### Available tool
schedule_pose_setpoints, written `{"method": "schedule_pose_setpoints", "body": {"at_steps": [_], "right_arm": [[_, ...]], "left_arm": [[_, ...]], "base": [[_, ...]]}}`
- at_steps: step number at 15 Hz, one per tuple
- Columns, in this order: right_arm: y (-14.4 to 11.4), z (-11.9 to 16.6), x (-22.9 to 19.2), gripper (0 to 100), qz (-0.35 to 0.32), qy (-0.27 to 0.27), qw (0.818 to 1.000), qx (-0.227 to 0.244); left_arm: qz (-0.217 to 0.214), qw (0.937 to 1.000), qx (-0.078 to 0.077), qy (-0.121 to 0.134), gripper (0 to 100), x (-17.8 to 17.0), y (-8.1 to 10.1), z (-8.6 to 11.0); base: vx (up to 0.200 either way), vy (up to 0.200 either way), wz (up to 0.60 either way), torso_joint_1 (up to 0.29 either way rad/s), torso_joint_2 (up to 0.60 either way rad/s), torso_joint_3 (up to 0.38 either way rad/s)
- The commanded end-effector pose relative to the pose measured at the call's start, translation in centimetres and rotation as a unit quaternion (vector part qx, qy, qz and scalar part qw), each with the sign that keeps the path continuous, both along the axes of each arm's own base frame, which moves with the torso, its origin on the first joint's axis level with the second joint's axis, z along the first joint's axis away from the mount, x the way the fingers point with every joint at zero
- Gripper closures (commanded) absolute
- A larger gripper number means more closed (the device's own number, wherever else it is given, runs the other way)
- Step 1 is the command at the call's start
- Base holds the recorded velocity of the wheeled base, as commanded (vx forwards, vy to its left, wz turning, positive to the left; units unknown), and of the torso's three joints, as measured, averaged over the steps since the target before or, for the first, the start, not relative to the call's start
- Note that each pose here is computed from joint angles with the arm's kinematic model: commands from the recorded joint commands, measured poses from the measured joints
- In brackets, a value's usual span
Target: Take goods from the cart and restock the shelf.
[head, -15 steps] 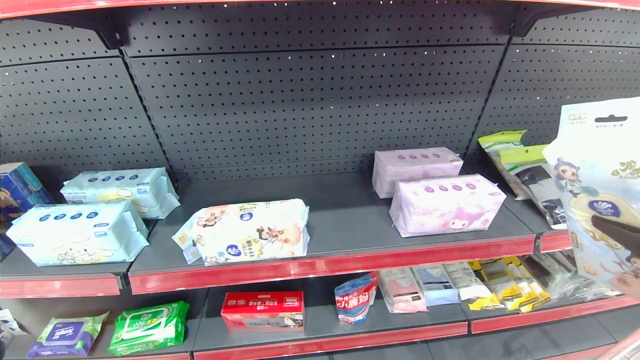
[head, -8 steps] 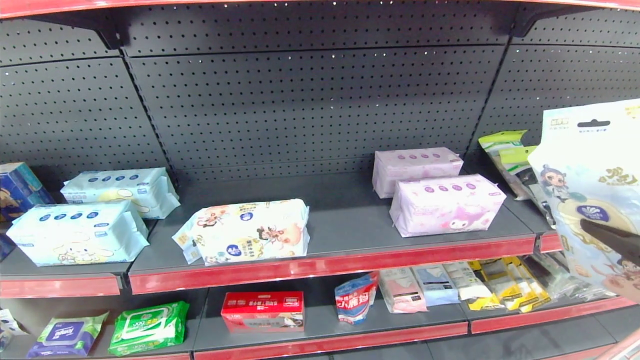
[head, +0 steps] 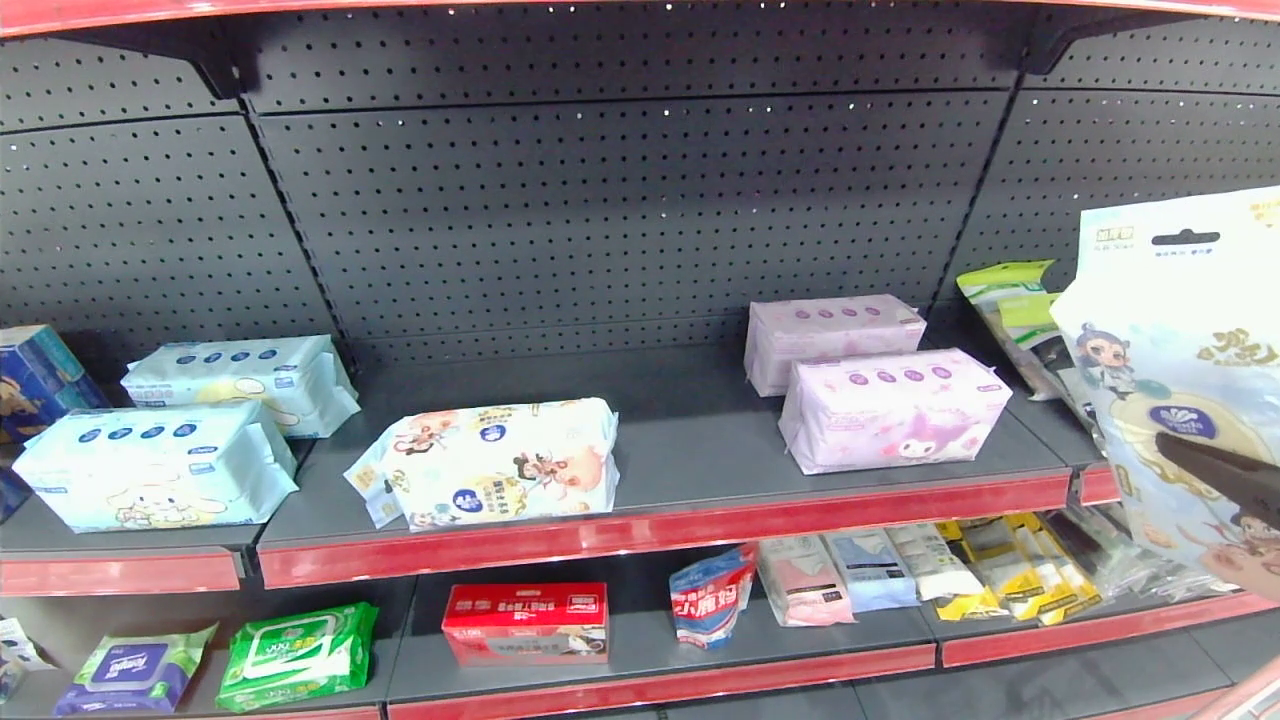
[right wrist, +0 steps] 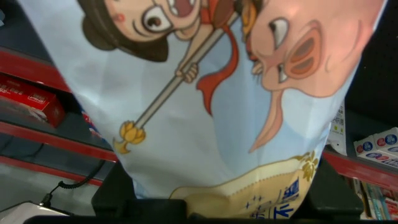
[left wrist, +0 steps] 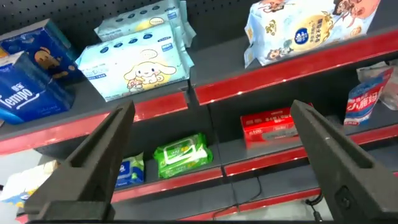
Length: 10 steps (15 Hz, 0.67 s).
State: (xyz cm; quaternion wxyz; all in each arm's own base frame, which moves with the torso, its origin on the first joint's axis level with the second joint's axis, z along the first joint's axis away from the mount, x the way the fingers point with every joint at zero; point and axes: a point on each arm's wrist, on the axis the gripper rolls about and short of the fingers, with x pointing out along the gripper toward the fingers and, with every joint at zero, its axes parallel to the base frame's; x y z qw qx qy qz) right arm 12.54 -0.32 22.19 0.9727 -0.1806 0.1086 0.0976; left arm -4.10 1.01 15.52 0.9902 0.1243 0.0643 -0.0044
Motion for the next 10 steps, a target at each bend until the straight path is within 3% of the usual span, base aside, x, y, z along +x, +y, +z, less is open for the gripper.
{"method": "schedule_pose_setpoints", "body": {"at_steps": [1, 10], "right_arm": [[-0.01, -0.03, 0.07, 100, 0.0, 0.001, 1.0, 0.0], [0.01, -0.02, 0.12, 100, 0.001, 0.001, 1.0, 0.0]], "left_arm": [[0.0, 1.0, 0.0, 0.001, 0, 0.06, -0.01, -0.01], [-0.001, 1.0, 0.0, 0.004, 0, 0.09, -0.01, -0.06]], "base": [[0.0, 0.0, 0.0, 0.0, 0.0, 0.0], [0.0, 0.0, 0.0, 0.0, 0.0, 0.0]]}}
